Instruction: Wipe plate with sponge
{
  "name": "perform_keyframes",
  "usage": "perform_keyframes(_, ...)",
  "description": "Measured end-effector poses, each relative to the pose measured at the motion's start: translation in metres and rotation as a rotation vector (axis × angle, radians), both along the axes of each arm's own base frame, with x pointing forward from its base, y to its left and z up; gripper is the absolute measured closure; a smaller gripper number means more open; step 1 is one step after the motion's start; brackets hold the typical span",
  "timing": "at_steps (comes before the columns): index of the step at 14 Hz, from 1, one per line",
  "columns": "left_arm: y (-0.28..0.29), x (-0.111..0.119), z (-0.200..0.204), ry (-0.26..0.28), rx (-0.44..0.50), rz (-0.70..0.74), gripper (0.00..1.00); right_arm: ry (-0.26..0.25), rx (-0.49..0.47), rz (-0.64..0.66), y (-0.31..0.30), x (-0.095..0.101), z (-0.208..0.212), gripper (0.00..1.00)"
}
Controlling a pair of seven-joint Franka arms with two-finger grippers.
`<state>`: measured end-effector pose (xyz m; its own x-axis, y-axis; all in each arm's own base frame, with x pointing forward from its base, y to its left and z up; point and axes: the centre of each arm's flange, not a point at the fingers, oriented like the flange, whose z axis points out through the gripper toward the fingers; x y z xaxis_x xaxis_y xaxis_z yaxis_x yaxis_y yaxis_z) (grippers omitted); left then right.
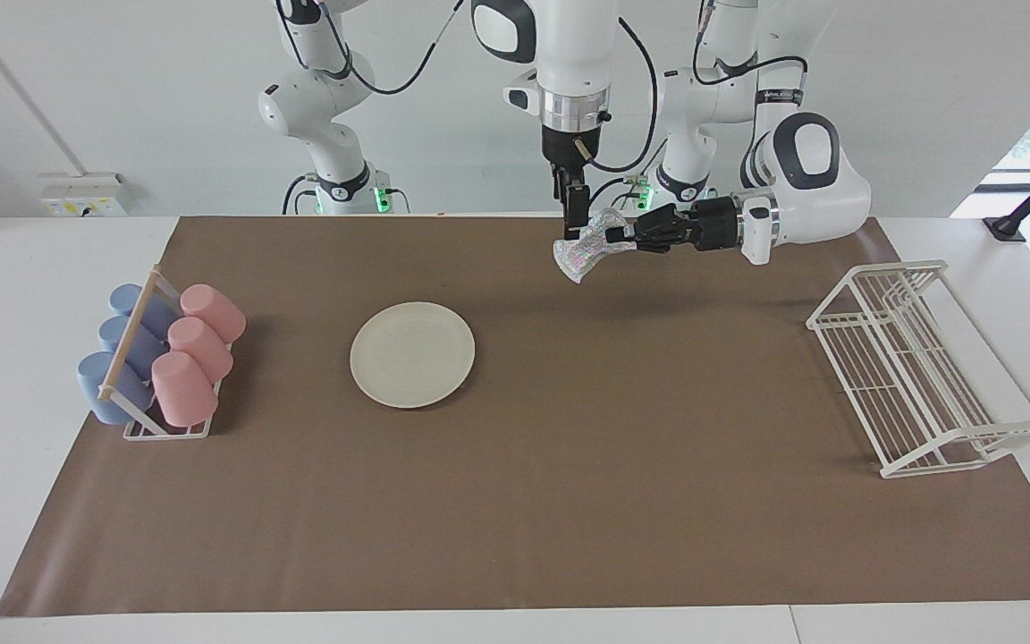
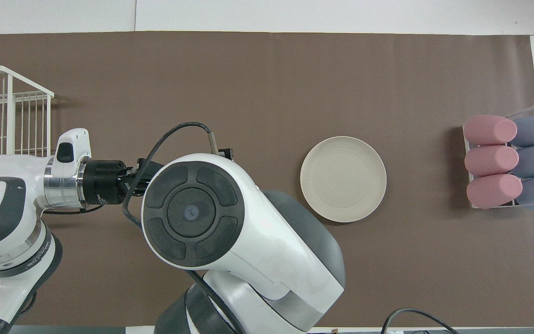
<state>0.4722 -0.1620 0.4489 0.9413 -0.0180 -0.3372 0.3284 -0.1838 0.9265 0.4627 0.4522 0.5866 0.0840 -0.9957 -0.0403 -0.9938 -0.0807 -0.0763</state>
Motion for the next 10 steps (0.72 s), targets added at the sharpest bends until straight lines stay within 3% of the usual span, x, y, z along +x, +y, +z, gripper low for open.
perform_keyframes(5,-0.006,-0.002,0.001,-0.001,-0.007,-0.007,0.94,-0.033,0.023,0.042,0.007,0.011,-0.014,0.00)
perform_keyframes(10,-0.007,-0.002,0.001,0.000,-0.007,-0.009,0.94,-0.030,0.016,0.071,0.008,0.012,-0.021,0.00)
